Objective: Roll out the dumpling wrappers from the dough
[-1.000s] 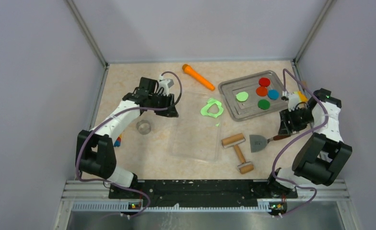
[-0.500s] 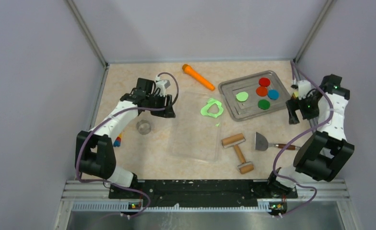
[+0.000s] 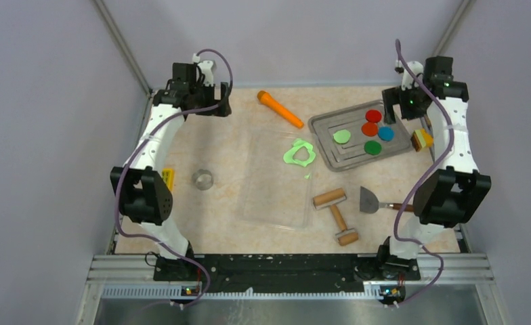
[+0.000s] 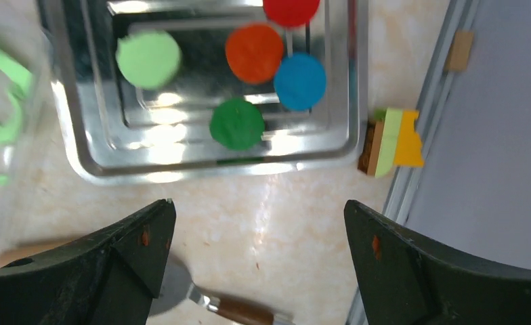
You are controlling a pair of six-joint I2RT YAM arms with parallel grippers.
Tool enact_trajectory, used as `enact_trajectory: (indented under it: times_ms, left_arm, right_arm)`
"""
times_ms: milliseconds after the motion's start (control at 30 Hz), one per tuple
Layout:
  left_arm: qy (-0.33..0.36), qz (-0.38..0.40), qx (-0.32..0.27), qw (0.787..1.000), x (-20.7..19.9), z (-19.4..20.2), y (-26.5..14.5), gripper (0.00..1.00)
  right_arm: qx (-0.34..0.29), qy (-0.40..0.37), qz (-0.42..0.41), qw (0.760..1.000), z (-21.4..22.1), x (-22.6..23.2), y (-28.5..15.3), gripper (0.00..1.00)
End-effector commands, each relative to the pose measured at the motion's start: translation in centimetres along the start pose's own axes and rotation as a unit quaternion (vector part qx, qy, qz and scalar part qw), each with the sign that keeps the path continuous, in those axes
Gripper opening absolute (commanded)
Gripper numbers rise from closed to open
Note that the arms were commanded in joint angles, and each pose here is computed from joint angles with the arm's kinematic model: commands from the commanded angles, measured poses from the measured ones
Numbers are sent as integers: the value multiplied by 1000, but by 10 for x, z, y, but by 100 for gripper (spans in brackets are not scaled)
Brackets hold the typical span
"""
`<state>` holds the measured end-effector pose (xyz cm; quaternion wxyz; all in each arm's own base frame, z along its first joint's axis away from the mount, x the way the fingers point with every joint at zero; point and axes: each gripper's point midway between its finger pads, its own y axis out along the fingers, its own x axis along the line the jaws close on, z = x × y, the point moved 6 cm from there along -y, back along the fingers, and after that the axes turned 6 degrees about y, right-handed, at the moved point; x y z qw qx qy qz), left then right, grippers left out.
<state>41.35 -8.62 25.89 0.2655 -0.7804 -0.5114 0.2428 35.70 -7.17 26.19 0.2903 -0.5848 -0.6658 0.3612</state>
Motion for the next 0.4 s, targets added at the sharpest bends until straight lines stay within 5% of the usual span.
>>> enact_trajectory:
  times_ms: [0, 167, 367]
  left_arm:
    - [17, -82, -128, 988, 9, -63, -61, 99]
    - [31, -96, -224, 969, -1, -101, -122, 99]
    - [15, -98, -215, 971, -7, -81, -138, 99]
  right_arm:
    - [-219, 29, 6, 975, -100, 29, -79, 97]
    - [-337, 76, 2, 938, -142, 50, -145, 99]
    - [-343, 87, -4, 935, -114, 61, -143, 99]
